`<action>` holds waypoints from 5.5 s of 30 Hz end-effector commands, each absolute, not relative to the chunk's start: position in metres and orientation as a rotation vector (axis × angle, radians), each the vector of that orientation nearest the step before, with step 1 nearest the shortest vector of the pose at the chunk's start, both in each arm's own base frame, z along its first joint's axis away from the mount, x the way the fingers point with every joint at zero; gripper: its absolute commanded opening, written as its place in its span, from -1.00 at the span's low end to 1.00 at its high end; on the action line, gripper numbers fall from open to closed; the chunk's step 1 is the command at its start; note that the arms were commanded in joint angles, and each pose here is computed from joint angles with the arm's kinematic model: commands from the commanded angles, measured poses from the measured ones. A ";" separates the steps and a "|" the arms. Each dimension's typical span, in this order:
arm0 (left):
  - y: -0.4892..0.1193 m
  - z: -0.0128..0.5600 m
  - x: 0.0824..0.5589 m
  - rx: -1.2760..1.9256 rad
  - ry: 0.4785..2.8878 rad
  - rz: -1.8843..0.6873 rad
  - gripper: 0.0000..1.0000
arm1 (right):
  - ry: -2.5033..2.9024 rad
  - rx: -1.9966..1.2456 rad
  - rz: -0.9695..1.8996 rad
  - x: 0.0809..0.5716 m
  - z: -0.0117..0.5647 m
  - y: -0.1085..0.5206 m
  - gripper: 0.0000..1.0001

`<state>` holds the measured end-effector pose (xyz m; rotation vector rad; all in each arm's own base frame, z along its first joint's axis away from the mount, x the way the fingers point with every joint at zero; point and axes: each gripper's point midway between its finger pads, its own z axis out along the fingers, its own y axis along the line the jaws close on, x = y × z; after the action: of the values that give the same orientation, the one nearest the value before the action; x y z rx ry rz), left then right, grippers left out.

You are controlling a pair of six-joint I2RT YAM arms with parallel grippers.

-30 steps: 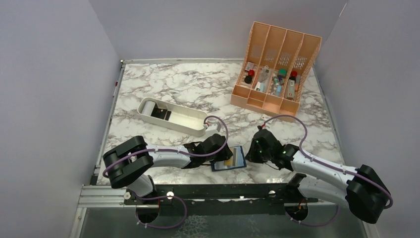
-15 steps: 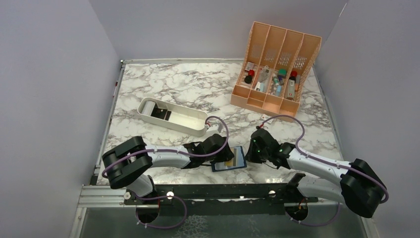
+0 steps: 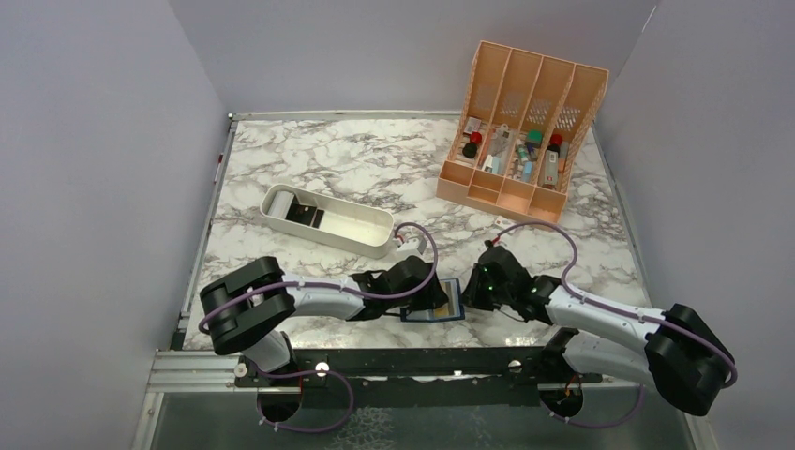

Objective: Put the credit cards into the card holder
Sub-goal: Insert the credit card into the card holder, then turn over the card slot in the card holder.

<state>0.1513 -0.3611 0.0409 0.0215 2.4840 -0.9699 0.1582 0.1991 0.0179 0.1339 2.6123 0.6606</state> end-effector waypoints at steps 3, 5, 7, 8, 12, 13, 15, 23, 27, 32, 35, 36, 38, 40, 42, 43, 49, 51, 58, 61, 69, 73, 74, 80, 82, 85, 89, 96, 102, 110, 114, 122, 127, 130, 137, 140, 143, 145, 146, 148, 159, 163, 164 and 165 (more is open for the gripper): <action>-0.387 0.057 0.155 0.043 2.429 -1.076 -0.04 | 2.698 0.143 0.663 0.135 0.002 0.191 -0.63; -0.390 0.060 0.154 0.051 2.425 -1.088 -0.04 | 2.695 0.151 0.636 0.136 0.002 0.188 -0.63; -0.389 0.060 0.154 0.048 2.429 -1.086 -0.04 | 2.690 0.167 0.606 0.138 0.004 0.184 -0.62; -0.387 0.060 0.154 0.041 2.431 -1.081 -0.04 | 2.683 0.172 0.594 0.140 0.006 0.183 -0.62; -0.381 0.063 0.154 0.040 2.441 -1.046 -0.04 | 2.640 0.188 0.542 0.149 0.018 0.177 -0.61; -0.379 0.064 0.153 0.047 2.444 -1.035 -0.04 | 2.626 0.188 0.535 0.152 0.022 0.176 -0.60; -0.376 0.068 0.155 0.062 2.447 -1.005 -0.04 | 2.604 0.186 0.529 0.156 0.030 0.176 -0.57; -0.348 0.080 0.164 0.118 2.435 -0.826 -0.03 | 2.580 0.142 0.645 0.157 0.042 0.193 -0.47; -0.330 0.079 0.167 0.146 2.441 -0.715 0.02 | 2.534 0.113 0.801 0.154 0.053 0.209 -0.37; -0.322 0.075 0.166 0.148 2.448 -0.711 0.01 | 2.496 0.108 0.862 0.156 0.062 0.216 -0.35; -0.315 0.070 0.168 0.168 2.459 -0.647 0.01 | 2.514 0.127 0.848 0.157 0.060 0.216 -0.35; -0.312 0.068 0.169 0.177 2.465 -0.616 0.01 | 2.520 0.135 0.851 0.157 0.060 0.217 -0.35; -0.306 0.065 0.170 0.198 2.474 -0.564 0.03 | 2.524 0.132 0.868 0.156 0.058 0.220 -0.33; -0.302 0.064 0.171 0.204 2.472 -0.541 0.04 | 2.529 0.135 0.874 0.156 0.055 0.221 -0.32; -0.299 0.063 0.170 0.206 2.474 -0.532 0.06 | 2.540 0.140 0.867 0.155 0.050 0.221 -0.31; -0.298 0.062 0.169 0.207 2.476 -0.529 0.07 | 2.543 0.141 0.865 0.155 0.049 0.221 -0.31; -0.295 0.053 0.166 0.220 2.490 -0.528 0.14 | 2.565 0.147 0.842 0.155 0.039 0.219 -0.31; -0.299 0.050 0.163 0.239 2.491 -0.560 0.16 | 2.574 0.152 0.824 0.155 0.036 0.217 -0.31; -0.301 0.042 0.160 0.244 2.499 -0.583 0.09 | 2.584 0.153 0.807 0.153 0.029 0.215 -0.25; -0.306 0.043 0.158 0.250 2.495 -0.625 -0.09 | 2.582 0.149 0.828 0.153 0.029 0.217 -0.25; -0.314 0.040 0.150 0.243 2.502 -0.722 -0.85 | 2.549 0.129 0.882 0.155 0.037 0.224 -0.25; -0.319 0.040 0.146 0.236 2.506 -0.777 -0.97 | 2.539 0.123 0.906 0.155 0.039 0.227 -0.25; -0.320 0.040 0.144 0.236 2.508 -0.789 -0.99 | 2.539 0.121 0.910 0.154 0.039 0.227 -0.24; -0.325 0.043 0.143 0.222 2.504 -0.838 -1.00 | 2.543 0.122 0.920 0.154 0.039 0.229 -0.22; -0.326 0.043 0.143 0.221 2.503 -0.839 -1.00 | 2.540 0.119 0.928 0.154 0.040 0.230 -0.20; -0.326 0.042 0.143 0.215 2.504 -0.841 -1.00 | 2.541 0.117 0.946 0.154 0.041 0.233 -0.19; -0.326 0.041 0.142 0.213 2.510 -0.840 -1.00 | 2.542 0.113 0.970 0.153 0.042 0.236 -0.18; -0.325 0.037 0.142 0.208 2.519 -0.833 -1.00 | 2.528 0.119 0.989 0.153 0.042 0.237 -0.10; -0.323 0.030 0.141 0.203 2.535 -0.813 -1.00 | 2.430 0.109 1.144 0.150 0.062 0.247 -0.10; -0.324 0.028 0.141 0.200 2.539 -0.810 -1.00 | 2.307 0.063 1.327 0.146 0.086 0.260 -0.10; -0.323 0.028 0.141 0.200 2.540 -0.808 -1.00 | 2.293 0.053 1.374 0.144 0.087 0.264 -0.10; -0.324 0.029 0.141 0.176 2.535 -0.830 -1.00 | 2.288 0.013 1.439 0.142 0.090 0.275 -0.10; -0.326 0.034 0.141 0.151 2.514 -0.873 -0.99 | 2.289 -0.006 1.446 0.143 0.091 0.278 -0.10; -0.327 0.034 0.139 0.138 2.509 -0.900 -0.98 | 2.298 -0.022 1.463 0.142 0.089 0.281 -0.10; -0.329 0.034 0.138 0.125 2.506 -0.924 -0.97 | 2.318 -0.052 1.469 0.142 0.085 0.287 -0.10; -0.331 0.037 0.138 0.122 2.496 -0.948 -0.96 | 2.313 -0.069 1.485 0.143 0.088 0.291 -0.10; -0.332 0.036 0.137 0.119 2.499 -0.956 -0.95 | 2.309 -0.082 1.498 0.145 0.090 0.294 -0.10; -0.332 0.036 0.136 0.117 2.501 -0.959 -0.93 | 2.317 -0.075 1.483 0.147 0.086 0.294 -0.11; -0.331 0.035 0.136 0.116 2.504 -0.958 -0.91 | 2.327 -0.073 1.473 0.147 0.083 0.294 -0.11; -0.330 0.034 0.136 0.111 2.511 -0.951 -0.86 | 2.351 -0.072 1.448 0.148 0.077 0.294 -0.11; -0.305 0.044 0.141 0.042 2.481 -0.862 -0.47 | 2.505 0.019 1.151 0.157 0.039 0.268 -0.29; -0.296 0.051 0.144 -0.002 2.460 -0.841 -0.30 | 2.545 0.015 1.077 0.158 0.032 0.263 -0.30; -0.293 0.053 0.145 -0.019 2.450 -0.838 -0.28 | 2.554 0.009 1.066 0.159 0.031 0.263 -0.30; -0.291 0.056 0.146 -0.035 2.437 -0.839 -0.27 | 2.560 0.001 1.059 0.159 0.030 0.263 -0.30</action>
<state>0.1382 -0.3057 0.0496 0.0473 2.4813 -0.8833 0.1545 0.2691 0.0398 0.0211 2.5164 1.1763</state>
